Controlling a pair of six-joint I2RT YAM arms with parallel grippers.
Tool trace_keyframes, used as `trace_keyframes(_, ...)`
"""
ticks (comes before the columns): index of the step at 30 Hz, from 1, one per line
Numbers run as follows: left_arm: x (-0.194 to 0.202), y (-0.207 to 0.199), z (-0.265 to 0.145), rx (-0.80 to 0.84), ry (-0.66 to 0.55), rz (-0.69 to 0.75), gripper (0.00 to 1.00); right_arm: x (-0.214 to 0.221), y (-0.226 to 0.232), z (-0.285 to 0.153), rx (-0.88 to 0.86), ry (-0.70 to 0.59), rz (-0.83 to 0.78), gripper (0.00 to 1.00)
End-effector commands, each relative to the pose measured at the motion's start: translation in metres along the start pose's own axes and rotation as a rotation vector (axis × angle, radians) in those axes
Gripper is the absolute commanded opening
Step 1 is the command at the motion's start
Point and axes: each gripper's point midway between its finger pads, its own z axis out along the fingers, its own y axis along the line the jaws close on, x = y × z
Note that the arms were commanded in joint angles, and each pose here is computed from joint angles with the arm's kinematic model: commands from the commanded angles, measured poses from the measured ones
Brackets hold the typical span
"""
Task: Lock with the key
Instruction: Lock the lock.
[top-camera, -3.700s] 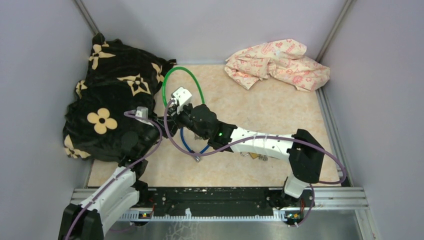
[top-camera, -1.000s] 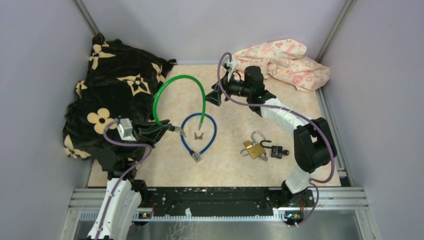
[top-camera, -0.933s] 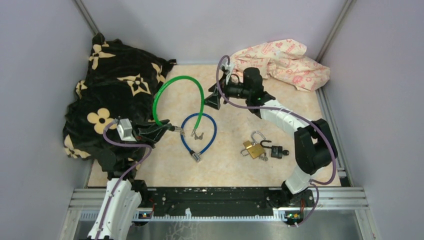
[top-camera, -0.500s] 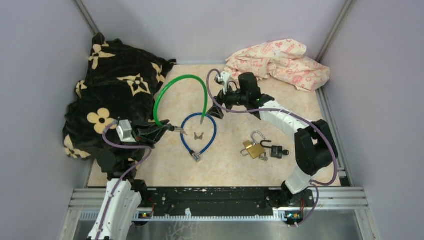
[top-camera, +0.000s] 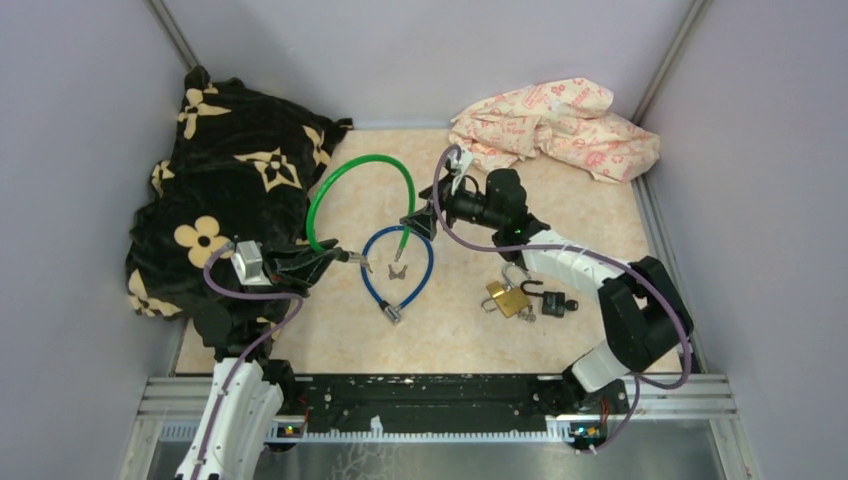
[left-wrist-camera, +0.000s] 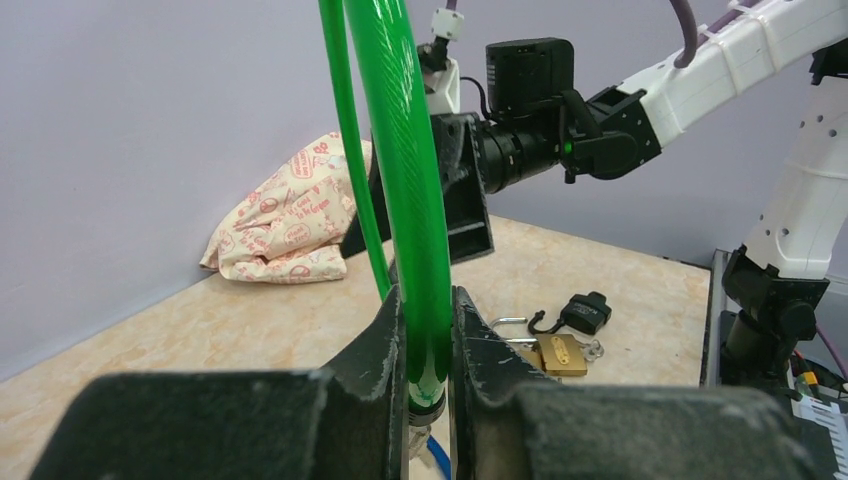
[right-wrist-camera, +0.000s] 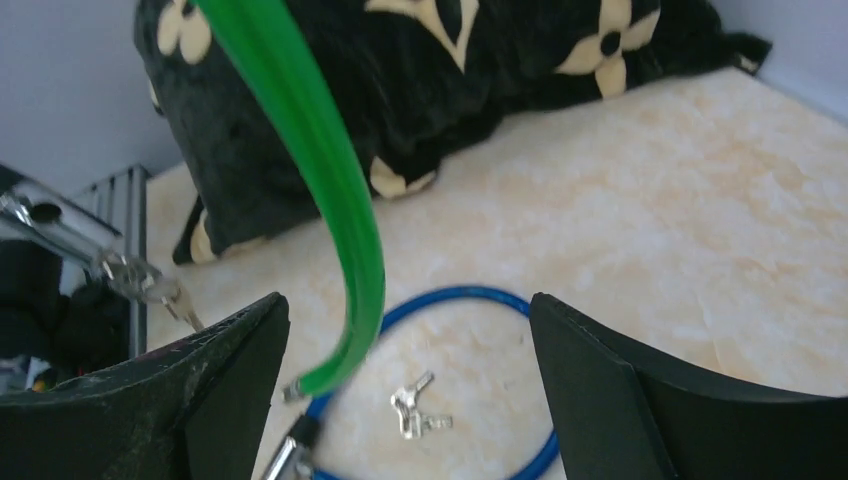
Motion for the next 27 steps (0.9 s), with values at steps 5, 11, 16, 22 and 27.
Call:
trace_keyframes(5, -0.03, -0.007, 0.004, 0.017, -0.076, 0.098, 0.0, -0.069, 0.012, 0.03, -0.068, -0.272, 0.074, 0.73)
trace_keyframes(11, -0.029, -0.005, 0.004, 0.007, -0.078, 0.088, 0.0, -0.067, 0.003, 0.029, -0.012, -0.25, 0.089, 0.03)
trace_keyframes(16, 0.02, 0.028, -0.008, -0.154, -0.003, -0.074, 0.0, -0.113, 0.016, 0.011, 0.004, -0.296, 0.023, 0.0)
trace_keyframes(22, 0.055, 0.039, -0.018, -0.207, 0.069, -0.105, 0.19, -0.165, 0.037, -0.01, 0.056, -0.365, -0.049, 0.0)
trace_keyframes(27, 0.068, 0.04, -0.021, -0.208, 0.101, -0.113, 0.26, -0.193, 0.066, -0.013, 0.038, -0.411, -0.12, 0.0)
